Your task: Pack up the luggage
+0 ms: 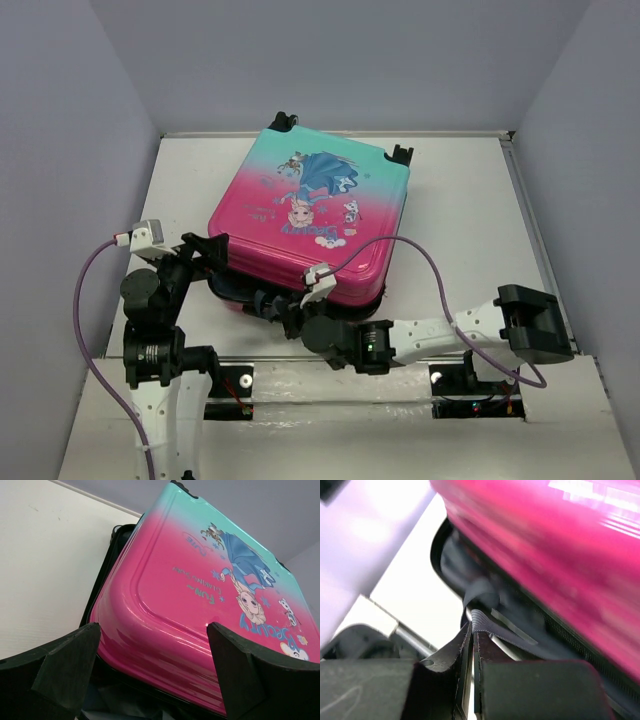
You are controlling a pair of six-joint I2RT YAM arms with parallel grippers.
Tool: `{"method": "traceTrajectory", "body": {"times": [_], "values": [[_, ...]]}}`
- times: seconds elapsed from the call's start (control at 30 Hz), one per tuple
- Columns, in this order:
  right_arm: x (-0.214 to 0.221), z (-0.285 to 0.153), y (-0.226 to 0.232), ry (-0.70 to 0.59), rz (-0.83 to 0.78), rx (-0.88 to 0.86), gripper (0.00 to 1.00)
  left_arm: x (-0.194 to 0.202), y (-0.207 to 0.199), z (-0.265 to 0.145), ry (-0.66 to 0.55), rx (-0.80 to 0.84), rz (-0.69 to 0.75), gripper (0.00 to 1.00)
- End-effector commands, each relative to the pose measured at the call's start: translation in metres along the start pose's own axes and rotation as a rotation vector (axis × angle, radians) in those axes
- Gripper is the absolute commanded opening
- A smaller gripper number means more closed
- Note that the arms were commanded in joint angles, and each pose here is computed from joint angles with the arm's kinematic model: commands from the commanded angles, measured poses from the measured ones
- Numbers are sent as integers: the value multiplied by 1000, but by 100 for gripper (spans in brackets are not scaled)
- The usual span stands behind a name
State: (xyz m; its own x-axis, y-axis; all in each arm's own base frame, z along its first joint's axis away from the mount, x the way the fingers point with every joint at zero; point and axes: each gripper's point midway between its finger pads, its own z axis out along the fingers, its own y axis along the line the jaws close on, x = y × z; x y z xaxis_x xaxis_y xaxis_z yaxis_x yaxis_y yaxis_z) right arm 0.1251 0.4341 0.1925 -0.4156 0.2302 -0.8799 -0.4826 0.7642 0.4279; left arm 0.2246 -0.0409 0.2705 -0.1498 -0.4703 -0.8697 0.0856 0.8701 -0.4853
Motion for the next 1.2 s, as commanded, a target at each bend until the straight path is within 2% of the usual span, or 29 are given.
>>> {"method": "traceTrajectory", "body": {"times": [0.0,0.2,0.4,0.53,0.57,0.7,0.8,0.93,0.97,1.03,1.07,1.13,1.17], "values": [[-65,18,20,-212,86,-6,7,-11,-6,0,-53,27,34,99],[-94,43,12,-363,87,43,7,-10,-6,1,-50,36,31,99],[-127,45,9,-521,70,101,7,-8,-7,2,-47,42,30,99],[-107,56,4,-507,6,128,7,-9,-7,1,-48,42,30,99],[-92,58,-3,-466,-34,133,7,-9,-7,1,-50,42,30,99],[-50,56,-10,-337,-3,111,7,-8,-7,1,-50,43,31,99],[-31,49,-12,-278,-28,103,10,-10,-7,1,-54,44,30,99],[-17,40,-8,-212,-71,84,30,-10,-6,2,-54,37,29,99],[-11,37,-5,-180,-99,65,47,-10,-6,1,-54,38,29,99],[-13,34,0,-145,-80,55,63,-10,-6,2,-52,34,28,99],[-1,32,-4,-84,-111,60,77,-9,-6,2,-52,35,28,99],[-7,27,6,-45,-106,33,88,-10,-5,2,-52,32,26,99],[4,23,6,25,-144,15,92,-10,-5,2,-52,32,28,99]]}}
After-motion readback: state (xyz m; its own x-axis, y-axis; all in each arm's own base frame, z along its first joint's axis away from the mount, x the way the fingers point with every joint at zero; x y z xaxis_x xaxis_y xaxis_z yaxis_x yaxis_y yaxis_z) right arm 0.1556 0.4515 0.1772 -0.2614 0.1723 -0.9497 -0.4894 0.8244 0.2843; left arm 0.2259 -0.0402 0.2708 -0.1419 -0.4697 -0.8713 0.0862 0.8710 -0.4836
